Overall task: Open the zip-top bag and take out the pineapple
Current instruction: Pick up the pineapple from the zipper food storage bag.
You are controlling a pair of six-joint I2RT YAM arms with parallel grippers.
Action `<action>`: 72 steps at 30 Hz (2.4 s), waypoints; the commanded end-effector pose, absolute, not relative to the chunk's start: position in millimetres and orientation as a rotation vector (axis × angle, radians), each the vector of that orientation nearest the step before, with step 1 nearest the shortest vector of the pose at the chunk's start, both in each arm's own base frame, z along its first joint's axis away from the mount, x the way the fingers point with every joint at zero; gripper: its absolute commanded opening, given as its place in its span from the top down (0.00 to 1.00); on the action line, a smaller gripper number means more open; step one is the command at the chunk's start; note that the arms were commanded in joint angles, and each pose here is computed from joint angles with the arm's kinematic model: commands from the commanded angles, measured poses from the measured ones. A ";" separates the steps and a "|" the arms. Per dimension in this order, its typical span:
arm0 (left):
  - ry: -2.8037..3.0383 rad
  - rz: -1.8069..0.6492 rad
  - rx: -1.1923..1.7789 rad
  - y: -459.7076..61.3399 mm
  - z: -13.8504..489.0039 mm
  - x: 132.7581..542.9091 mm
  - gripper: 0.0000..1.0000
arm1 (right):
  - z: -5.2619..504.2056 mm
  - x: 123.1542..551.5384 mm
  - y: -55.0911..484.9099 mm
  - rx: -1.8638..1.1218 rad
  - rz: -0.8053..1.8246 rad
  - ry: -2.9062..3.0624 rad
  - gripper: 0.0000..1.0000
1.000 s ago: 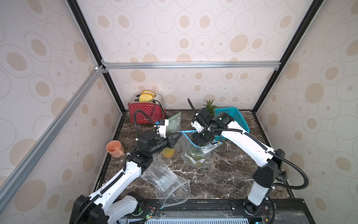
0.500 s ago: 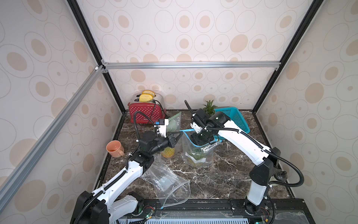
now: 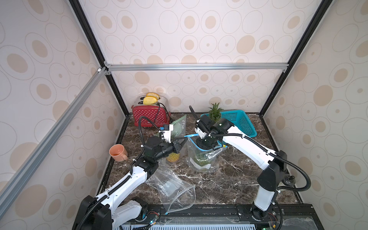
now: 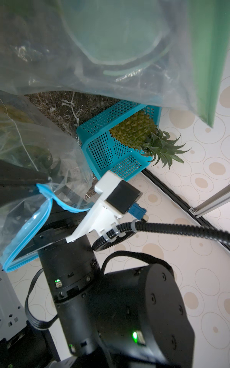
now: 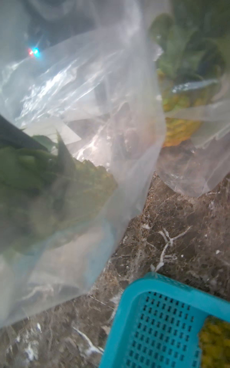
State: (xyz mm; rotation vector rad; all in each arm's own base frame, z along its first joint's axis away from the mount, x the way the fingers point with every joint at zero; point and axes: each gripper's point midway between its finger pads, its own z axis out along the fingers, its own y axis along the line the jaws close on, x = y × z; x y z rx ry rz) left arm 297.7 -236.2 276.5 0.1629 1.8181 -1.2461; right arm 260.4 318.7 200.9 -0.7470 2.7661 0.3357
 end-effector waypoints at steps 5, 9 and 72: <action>1.812 -1.226 0.175 -235.9 280.4 297.2 1.00 | 175.8 241.8 305.9 -0.781 0.258 2.883 0.97; 1.832 -1.223 0.169 -238.0 278.4 298.2 0.66 | 197.3 243.6 309.2 -0.810 0.310 2.815 1.00; 2.135 -0.749 -0.452 -259.5 158.7 314.8 1.00 | 437.5 229.8 224.7 -0.840 0.417 2.231 1.00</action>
